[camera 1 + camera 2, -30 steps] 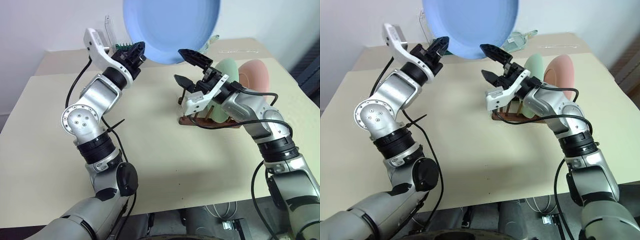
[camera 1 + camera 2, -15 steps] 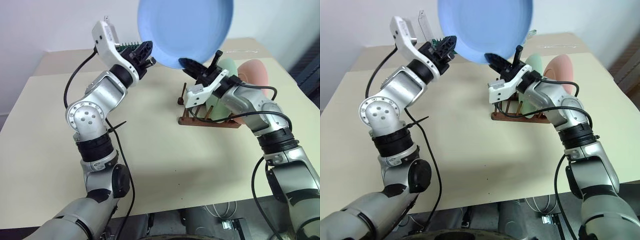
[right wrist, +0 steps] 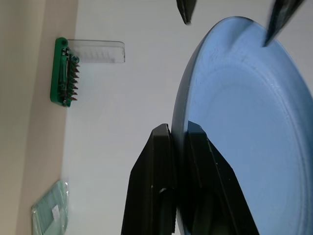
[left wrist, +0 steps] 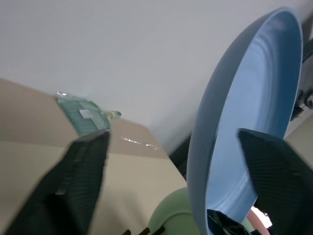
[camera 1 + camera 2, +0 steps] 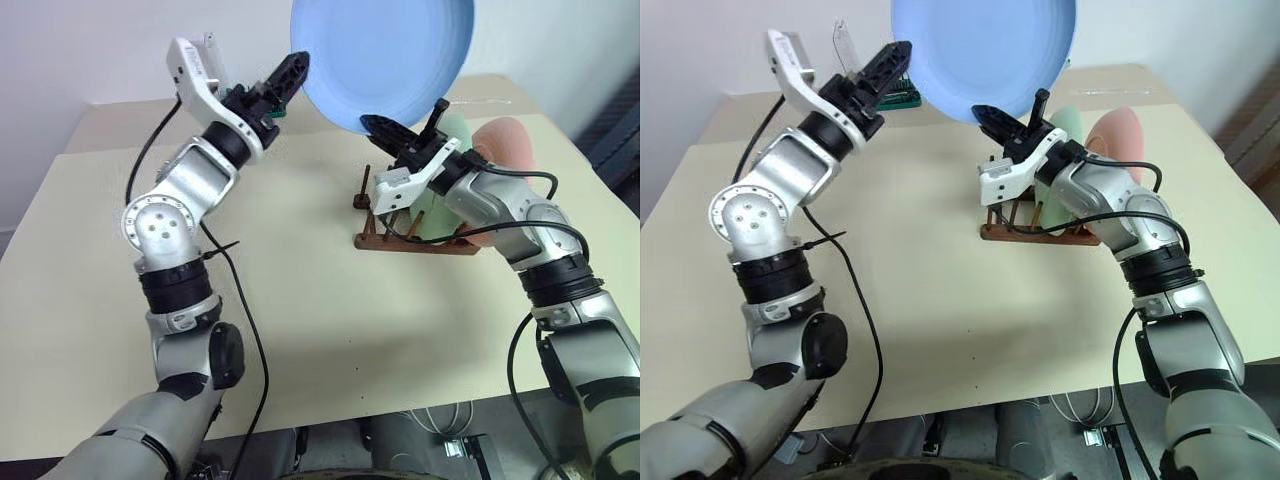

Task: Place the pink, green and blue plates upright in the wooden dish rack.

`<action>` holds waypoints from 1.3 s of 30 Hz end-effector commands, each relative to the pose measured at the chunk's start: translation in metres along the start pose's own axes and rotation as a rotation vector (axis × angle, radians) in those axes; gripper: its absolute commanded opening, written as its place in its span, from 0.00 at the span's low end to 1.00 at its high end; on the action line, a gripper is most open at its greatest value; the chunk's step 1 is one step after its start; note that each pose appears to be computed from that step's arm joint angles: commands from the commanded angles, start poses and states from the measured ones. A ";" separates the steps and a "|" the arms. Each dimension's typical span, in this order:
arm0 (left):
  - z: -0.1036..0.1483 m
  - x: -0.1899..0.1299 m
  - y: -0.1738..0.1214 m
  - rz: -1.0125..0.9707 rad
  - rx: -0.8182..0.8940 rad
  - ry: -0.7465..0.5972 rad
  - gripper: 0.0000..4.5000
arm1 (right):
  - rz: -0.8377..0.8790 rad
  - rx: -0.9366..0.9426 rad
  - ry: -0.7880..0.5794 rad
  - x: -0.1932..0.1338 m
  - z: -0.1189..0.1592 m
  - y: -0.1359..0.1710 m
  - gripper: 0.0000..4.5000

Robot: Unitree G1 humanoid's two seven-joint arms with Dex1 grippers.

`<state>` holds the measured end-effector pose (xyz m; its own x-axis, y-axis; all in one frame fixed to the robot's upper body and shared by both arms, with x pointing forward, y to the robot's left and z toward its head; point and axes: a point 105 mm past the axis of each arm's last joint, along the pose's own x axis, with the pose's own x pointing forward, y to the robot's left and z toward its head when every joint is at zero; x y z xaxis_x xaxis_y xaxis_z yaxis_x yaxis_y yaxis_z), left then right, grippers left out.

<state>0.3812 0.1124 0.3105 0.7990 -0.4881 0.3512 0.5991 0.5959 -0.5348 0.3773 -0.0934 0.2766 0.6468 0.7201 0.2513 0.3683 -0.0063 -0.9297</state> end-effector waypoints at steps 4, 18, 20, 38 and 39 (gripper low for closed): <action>0.084 -0.005 0.003 -0.087 0.184 -0.162 0.99 | -0.343 0.103 -0.039 -0.003 -0.009 -0.105 0.00; 0.025 -0.033 0.003 -0.376 0.634 0.181 0.99 | -0.604 1.536 -0.576 -0.023 0.002 -0.187 0.00; 0.026 -0.036 0.002 -0.402 0.647 0.166 0.99 | -0.534 1.666 -0.601 -0.024 0.009 -0.183 0.00; 0.001 -0.081 -0.005 -0.682 0.710 0.362 0.99 | -0.539 2.435 -0.160 -0.053 0.002 -0.079 0.00; 0.001 -0.080 -0.005 -0.684 0.709 0.359 0.99 | -0.539 2.438 -0.155 -0.054 0.003 -0.078 0.00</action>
<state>0.3157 0.1484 0.2751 0.2838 -0.9558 0.0772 0.9200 0.2941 0.2592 0.3275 -0.1331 0.3154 0.7782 0.4150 0.4714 -0.6264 0.4592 0.6299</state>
